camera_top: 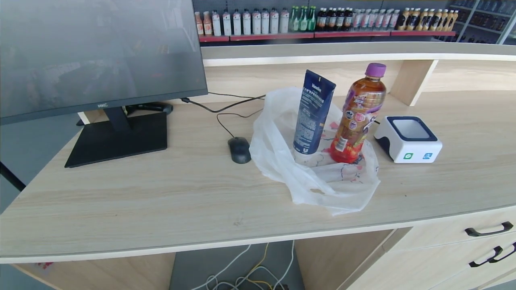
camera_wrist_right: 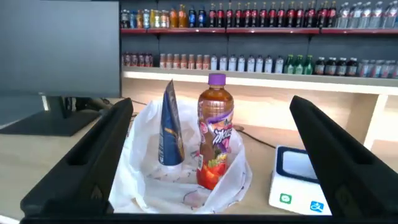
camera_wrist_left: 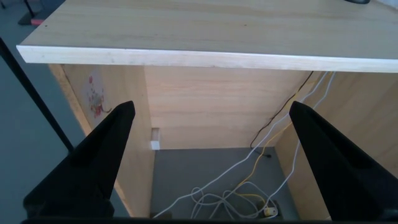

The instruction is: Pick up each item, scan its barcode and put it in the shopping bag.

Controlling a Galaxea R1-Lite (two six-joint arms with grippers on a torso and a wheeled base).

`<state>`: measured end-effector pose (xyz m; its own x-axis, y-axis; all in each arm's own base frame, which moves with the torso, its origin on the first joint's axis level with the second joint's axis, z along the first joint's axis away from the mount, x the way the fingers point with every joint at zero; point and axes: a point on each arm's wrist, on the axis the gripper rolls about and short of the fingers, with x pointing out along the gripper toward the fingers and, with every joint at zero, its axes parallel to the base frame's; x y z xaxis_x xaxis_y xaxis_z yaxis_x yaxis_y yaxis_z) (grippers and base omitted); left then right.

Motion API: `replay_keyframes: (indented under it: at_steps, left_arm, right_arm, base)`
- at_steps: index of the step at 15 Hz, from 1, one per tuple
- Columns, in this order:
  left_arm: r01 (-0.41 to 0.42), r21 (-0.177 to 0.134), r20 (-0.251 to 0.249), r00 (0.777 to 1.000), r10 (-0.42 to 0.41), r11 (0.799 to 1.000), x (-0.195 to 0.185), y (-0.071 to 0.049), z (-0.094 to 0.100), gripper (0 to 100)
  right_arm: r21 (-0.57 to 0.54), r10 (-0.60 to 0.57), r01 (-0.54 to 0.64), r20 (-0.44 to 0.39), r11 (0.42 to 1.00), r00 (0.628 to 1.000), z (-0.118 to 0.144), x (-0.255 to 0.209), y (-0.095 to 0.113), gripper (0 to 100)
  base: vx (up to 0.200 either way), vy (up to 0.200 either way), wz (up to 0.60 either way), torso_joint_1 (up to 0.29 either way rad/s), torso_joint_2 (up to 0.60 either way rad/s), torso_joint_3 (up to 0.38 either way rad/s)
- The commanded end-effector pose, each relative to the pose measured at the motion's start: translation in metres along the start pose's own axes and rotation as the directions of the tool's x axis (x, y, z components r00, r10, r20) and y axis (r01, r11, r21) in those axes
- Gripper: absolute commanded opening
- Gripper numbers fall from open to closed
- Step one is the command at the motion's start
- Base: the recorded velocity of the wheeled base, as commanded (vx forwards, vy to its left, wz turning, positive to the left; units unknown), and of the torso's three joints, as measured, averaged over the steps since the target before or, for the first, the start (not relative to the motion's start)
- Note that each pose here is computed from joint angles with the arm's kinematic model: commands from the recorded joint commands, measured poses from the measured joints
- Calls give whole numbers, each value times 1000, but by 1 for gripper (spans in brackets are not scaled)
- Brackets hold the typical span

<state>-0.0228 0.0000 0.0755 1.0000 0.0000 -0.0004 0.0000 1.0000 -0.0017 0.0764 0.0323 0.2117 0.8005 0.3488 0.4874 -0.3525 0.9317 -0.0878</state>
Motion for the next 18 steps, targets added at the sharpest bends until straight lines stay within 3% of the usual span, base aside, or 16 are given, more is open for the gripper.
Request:
replay_keyframes:
  at_steps: [1,4,5,6,7,10,12,14,16,17,18]
  left_arm:
    - [0,5,0,1000,0,1000,0,0,0,100]
    - [0,9,-1,1000,0,1000,0,0,0,100]
    - [0,9,-1,1000,0,1000,0,0,0,100]
    - [0,9,-1,1000,0,1000,0,0,0,100]
    - [0,8,-1,1000,0,1000,0,0,0,100]
    - [0,0,-1,1000,0,1000,0,0,0,100]
    - [0,0,-1,1000,0,1000,0,0,0,100]
    - [0,2,-1,1000,0,1000,0,0,0,100]
    - [0,2,-1,1000,0,1000,0,0,0,100]
    - [0,2,-1,1000,0,1000,0,0,0,100]
    - [0,0,-1,1000,0,1000,0,0,0,100]
  right_arm:
    - [25,23,-21,-104,999,994,-1,-58,1,100]
    - [-47,71,-88,-289,995,955,-22,-87,4,100]
    - [-46,72,-90,-303,995,950,-25,-89,4,100]
    - [-29,99,-121,-411,992,906,-43,-110,7,100]
    - [-20,120,-144,-449,989,885,-48,-119,7,100]
    - [-20,127,-161,-522,987,843,-63,-143,9,100]
    - [-10,126,-155,-529,988,839,-65,-149,9,100]
    - [-48,38,-77,-552,996,833,-65,-148,10,100]
    - [-198,-275,195,-584,961,763,-66,-144,14,100]
    - [-174,-270,207,-577,963,771,-66,-144,16,100]
    - [-127,-237,201,-545,971,804,-65,-147,19,100]
  base:
    - [0,0,0,0,0,0]
    - [0,0,0,0,0,0]
    - [0,0,0,0,0,0]
    - [0,0,0,0,0,0]
    - [0,0,0,0,0,0]
    - [0,0,0,0,0,0]
    - [0,0,0,0,0,0]
    - [0,0,0,0,0,0]
    - [0,0,0,0,0,0]
    - [0,0,0,0,0,0]
    - [0,0,0,0,0,0]
